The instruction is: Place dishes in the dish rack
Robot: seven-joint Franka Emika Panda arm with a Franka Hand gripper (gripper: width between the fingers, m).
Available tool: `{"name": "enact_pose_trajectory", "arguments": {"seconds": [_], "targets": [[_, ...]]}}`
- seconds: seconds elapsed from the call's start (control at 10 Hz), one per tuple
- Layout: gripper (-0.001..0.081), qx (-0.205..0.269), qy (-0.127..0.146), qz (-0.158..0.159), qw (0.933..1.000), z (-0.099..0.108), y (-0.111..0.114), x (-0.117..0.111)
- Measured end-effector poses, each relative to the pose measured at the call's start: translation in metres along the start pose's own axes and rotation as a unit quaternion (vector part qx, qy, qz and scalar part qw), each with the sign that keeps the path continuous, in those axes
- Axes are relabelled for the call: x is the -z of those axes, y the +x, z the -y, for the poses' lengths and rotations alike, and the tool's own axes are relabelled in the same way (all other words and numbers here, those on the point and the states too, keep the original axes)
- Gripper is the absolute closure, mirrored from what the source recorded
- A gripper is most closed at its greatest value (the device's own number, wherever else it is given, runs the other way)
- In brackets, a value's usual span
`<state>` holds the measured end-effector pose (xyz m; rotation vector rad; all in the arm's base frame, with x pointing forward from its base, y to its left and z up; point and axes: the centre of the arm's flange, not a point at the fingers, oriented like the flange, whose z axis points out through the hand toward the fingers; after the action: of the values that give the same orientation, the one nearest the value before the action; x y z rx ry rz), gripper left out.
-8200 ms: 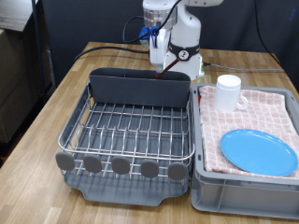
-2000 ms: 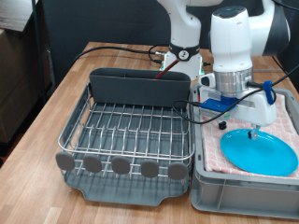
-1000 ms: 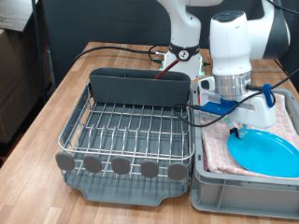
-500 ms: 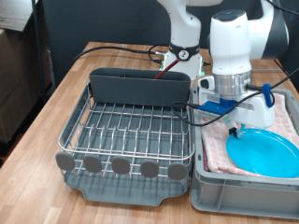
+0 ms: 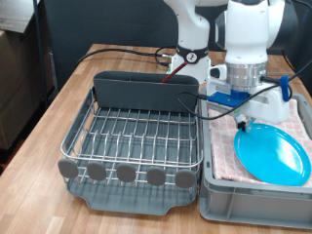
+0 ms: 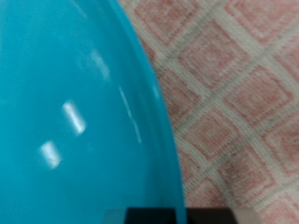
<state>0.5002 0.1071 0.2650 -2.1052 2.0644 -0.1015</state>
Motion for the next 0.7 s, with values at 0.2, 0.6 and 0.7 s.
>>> {"name": "enact_pose_trajectory", "arguments": {"seconds": [0.2,0.6,0.7], "targets": [[0.0779,0.018,-0.025,-0.023,0.9992,0.002,0.003,0.023],[0.0787,0.081,-0.059,-0.077,0.992,0.009,0.009,0.075],[0.0787,0.097,-0.068,-0.092,0.9887,0.01,0.01,0.089]]}}
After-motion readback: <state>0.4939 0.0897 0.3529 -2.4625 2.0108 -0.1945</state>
